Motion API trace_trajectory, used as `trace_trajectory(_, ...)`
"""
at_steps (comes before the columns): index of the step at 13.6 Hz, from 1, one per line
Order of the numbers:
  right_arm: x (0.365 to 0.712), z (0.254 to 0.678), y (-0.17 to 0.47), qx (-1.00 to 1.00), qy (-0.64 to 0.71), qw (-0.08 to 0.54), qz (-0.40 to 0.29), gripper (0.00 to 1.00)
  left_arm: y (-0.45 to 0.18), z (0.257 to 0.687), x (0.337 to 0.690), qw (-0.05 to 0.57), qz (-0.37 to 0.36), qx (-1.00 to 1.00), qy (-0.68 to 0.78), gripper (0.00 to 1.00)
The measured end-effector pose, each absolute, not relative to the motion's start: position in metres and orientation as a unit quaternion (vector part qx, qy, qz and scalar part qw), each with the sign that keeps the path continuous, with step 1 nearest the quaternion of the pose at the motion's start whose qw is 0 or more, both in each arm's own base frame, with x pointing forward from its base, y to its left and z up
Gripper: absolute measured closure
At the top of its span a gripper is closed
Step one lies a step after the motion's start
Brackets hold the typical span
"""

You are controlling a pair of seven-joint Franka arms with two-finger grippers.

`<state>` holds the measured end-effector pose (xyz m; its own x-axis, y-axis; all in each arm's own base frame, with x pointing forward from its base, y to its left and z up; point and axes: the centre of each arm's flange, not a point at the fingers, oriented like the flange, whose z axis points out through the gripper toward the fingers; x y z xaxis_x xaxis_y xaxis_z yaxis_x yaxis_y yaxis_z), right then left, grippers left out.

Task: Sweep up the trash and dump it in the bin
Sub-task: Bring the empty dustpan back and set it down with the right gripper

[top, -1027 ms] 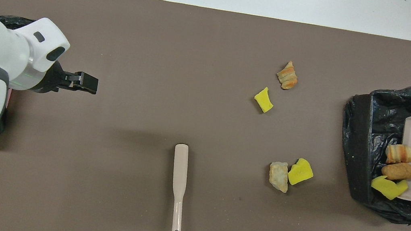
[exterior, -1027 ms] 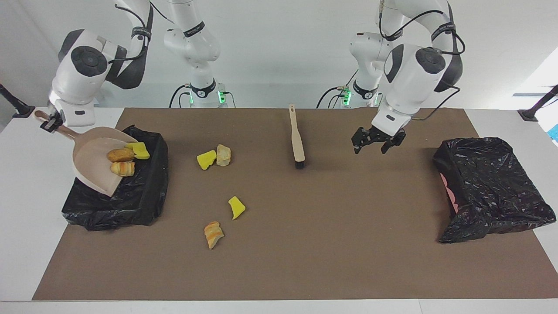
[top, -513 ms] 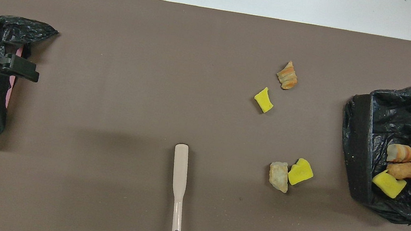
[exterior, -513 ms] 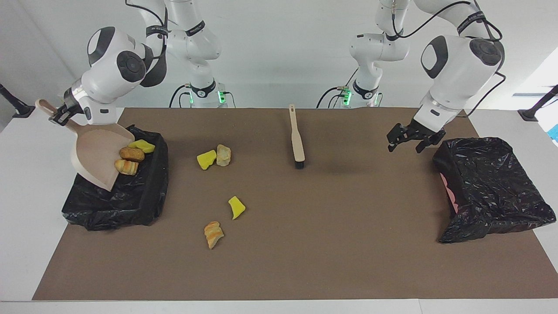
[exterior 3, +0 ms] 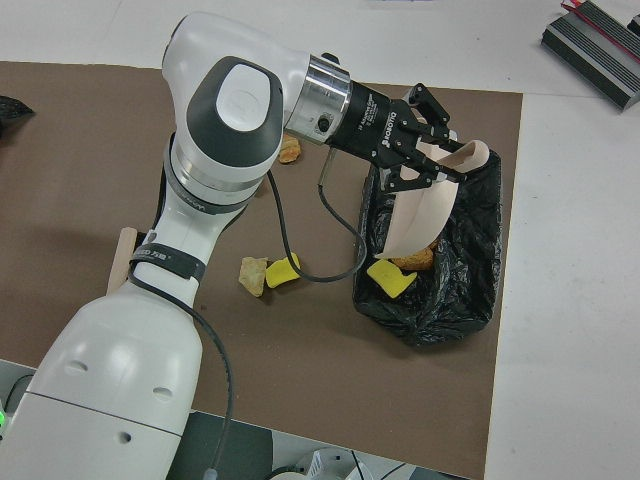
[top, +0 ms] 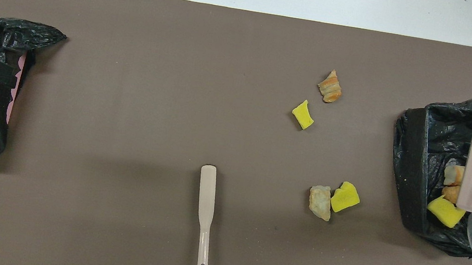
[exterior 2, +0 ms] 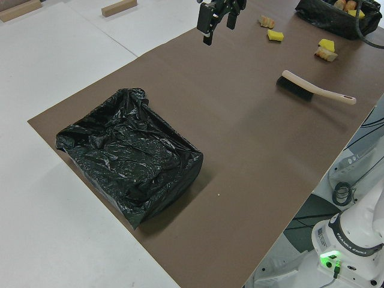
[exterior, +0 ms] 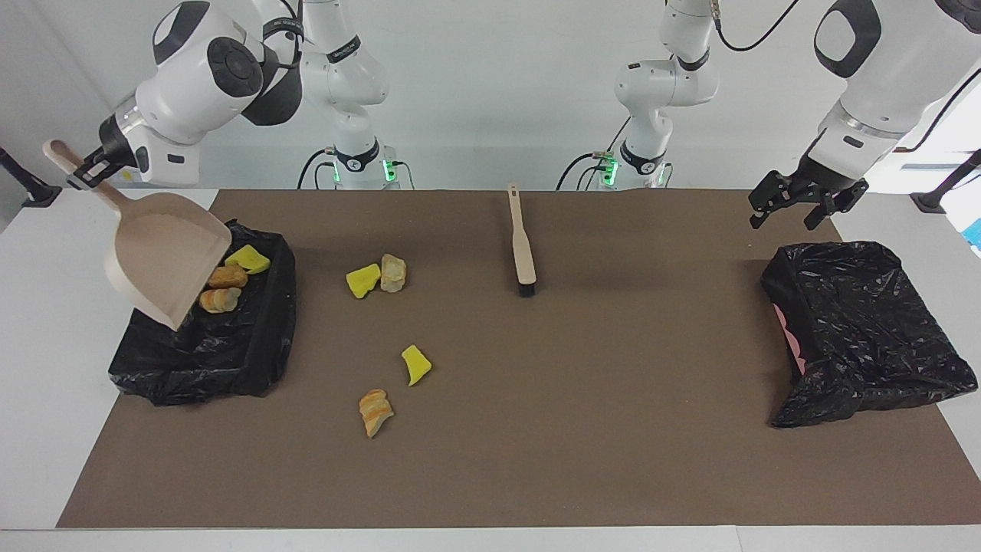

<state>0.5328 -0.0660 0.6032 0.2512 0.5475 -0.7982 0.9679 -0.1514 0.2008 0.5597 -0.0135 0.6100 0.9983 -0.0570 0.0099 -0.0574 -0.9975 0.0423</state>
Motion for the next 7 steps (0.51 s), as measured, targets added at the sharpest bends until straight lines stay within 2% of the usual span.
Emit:
trace_trajectory(3, 0.536, 0.592, -0.029, 0.775, 0.500, 0.322, -0.215, 0.69, -0.011, 0.614, 0.558, 0.017, 0.002, 0.999, -0.032, 0.00)
trace_trajectory(7, 0.546, 0.575, 0.004, 0.874, 0.409, 0.231, -0.125, 0.69, -0.010, 0.616, 0.552, 0.017, -0.007, 0.999, -0.046, 0.00)
